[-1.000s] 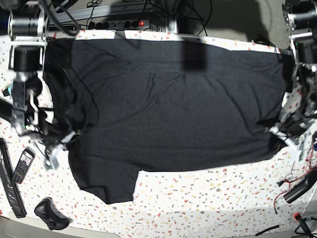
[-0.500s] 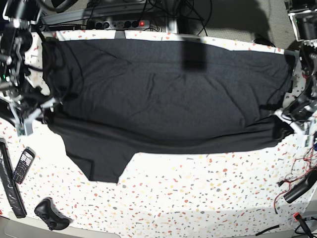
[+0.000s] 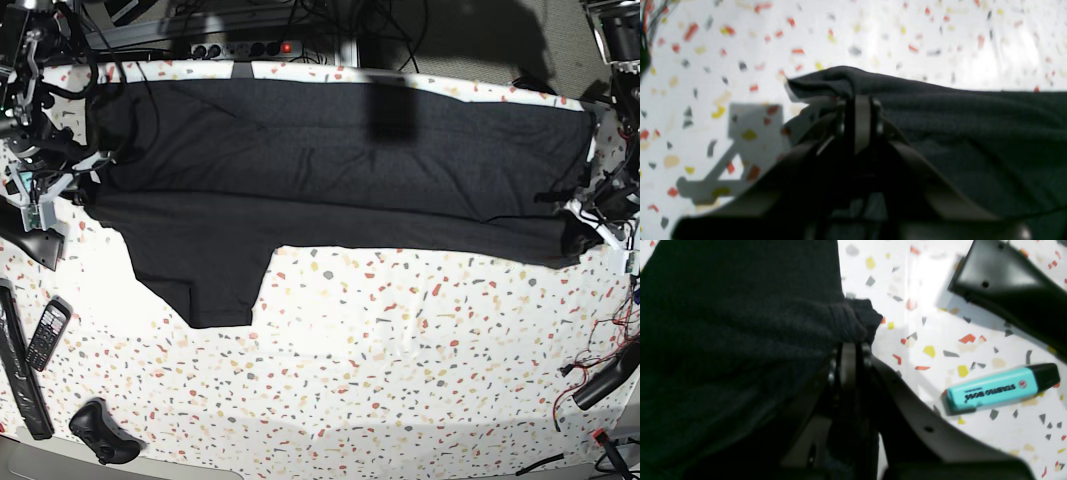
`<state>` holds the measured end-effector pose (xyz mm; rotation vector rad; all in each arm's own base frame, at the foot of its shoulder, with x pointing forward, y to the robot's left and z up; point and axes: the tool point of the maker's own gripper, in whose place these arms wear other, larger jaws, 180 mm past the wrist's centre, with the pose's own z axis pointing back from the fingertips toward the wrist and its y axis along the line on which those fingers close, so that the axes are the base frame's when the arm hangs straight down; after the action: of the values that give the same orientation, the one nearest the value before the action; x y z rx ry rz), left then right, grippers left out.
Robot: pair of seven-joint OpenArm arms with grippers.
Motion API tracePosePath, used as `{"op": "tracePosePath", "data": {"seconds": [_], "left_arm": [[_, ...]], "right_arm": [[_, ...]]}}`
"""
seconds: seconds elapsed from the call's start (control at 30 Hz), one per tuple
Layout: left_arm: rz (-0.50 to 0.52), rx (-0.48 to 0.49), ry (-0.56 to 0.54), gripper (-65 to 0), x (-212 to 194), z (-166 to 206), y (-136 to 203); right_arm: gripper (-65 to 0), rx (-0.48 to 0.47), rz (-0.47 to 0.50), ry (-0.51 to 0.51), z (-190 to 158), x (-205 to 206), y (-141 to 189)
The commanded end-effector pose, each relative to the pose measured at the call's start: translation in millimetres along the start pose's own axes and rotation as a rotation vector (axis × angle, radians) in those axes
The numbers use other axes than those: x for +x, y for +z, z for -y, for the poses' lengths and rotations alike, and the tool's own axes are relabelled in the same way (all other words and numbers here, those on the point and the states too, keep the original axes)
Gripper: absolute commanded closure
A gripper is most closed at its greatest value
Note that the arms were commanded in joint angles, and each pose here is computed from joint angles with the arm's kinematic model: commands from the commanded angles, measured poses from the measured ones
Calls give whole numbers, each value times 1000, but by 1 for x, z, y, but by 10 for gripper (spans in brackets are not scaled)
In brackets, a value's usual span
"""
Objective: Fold the T-shirt properly
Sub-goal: 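Lift the hem with both grippers and fold it toward the collar, then grasp the hanging sleeve end with the right gripper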
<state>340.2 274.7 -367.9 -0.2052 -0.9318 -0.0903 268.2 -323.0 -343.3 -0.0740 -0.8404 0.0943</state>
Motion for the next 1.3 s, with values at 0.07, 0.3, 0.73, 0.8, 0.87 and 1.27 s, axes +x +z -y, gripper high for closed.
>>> {"op": "tracePosePath", "data": {"seconds": [0.07,0.3,0.73,0.8,0.87,1.27], "left_arm": [[-11,43,-74,-168,11,-12,5],[-43,84,-127,-290,8,-20,5],[-4,80,-122,-290,14,-19,5],[9,79,-122,-290,17,-18,5],[12,79,-122,-290,17,-18,5],[12,79,-122,-290,17,-18,5]], "right_arm": [[-192,-12,17,15,7,11,3],[-280,26,128,-39,2,52,0],[-280,117,122,-101,-15,143,-75],[-280,122,83,-56,-23,154,-91],[-279,126,32,1,-32,161,-106],[-278,119,-286,81,-49,143,-147]]}}
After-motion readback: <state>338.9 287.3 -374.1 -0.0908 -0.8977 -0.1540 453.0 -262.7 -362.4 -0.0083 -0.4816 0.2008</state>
